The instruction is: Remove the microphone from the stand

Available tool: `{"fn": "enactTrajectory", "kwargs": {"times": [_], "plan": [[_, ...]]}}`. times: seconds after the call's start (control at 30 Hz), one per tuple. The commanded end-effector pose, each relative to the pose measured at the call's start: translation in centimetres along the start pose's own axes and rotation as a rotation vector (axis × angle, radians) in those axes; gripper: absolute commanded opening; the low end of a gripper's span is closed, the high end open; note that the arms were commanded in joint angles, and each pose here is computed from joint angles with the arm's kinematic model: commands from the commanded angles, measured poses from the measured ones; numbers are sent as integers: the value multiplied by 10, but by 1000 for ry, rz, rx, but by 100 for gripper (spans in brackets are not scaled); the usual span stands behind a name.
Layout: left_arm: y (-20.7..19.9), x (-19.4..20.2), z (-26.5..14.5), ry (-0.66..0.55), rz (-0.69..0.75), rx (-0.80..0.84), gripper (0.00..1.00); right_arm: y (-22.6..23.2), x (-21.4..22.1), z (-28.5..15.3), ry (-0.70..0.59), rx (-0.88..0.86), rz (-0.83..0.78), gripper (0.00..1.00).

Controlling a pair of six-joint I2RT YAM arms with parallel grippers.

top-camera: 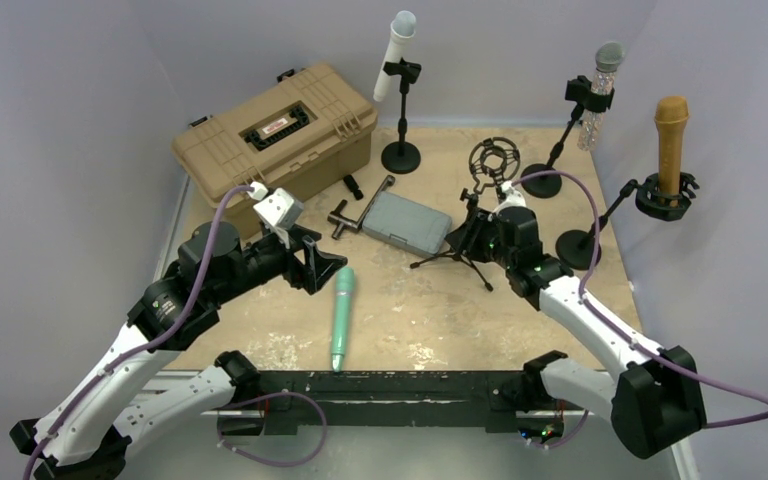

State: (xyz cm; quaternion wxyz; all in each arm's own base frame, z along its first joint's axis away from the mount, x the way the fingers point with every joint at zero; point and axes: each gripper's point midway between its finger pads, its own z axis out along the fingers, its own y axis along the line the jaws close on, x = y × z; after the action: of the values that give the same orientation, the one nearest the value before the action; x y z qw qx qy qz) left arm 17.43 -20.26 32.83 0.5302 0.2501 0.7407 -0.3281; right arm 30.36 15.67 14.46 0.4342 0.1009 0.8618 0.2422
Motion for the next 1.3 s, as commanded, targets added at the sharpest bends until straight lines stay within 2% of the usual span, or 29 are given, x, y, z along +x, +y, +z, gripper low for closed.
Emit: {"fn": "enactTrajectory", "kwargs": {"times": [0.0,0.13,0.23,0.5,0.73,0.8,0.87,0.9,1.03,1.27], "plan": [[-2,-7,1,-28,21,11,70,32,-9,-6,32,-276,101,46],[-2,-7,-1,-31,23,9,70,31,-9,-10,66,-341,132,59],[-2,-7,-1,-32,23,8,70,33,-9,-14,79,-391,172,60],[-3,-7,-1,-31,23,14,70,12,-14,-13,70,-372,302,41],[-2,-8,-2,-34,23,11,70,4,-17,-6,56,-335,310,32],[-3,-8,-2,-36,23,13,70,-7,-17,-2,49,-265,289,24],[-3,-9,-2,-37,23,14,70,-20,-20,2,28,-178,268,6],[-3,-8,-2,-36,23,14,70,-28,-17,2,26,-125,254,0],[-3,-8,-1,-34,21,13,70,-40,-24,-8,-52,87,126,0],[-1,-5,3,-21,17,7,70,-29,-22,-8,-83,195,9,0]]}}
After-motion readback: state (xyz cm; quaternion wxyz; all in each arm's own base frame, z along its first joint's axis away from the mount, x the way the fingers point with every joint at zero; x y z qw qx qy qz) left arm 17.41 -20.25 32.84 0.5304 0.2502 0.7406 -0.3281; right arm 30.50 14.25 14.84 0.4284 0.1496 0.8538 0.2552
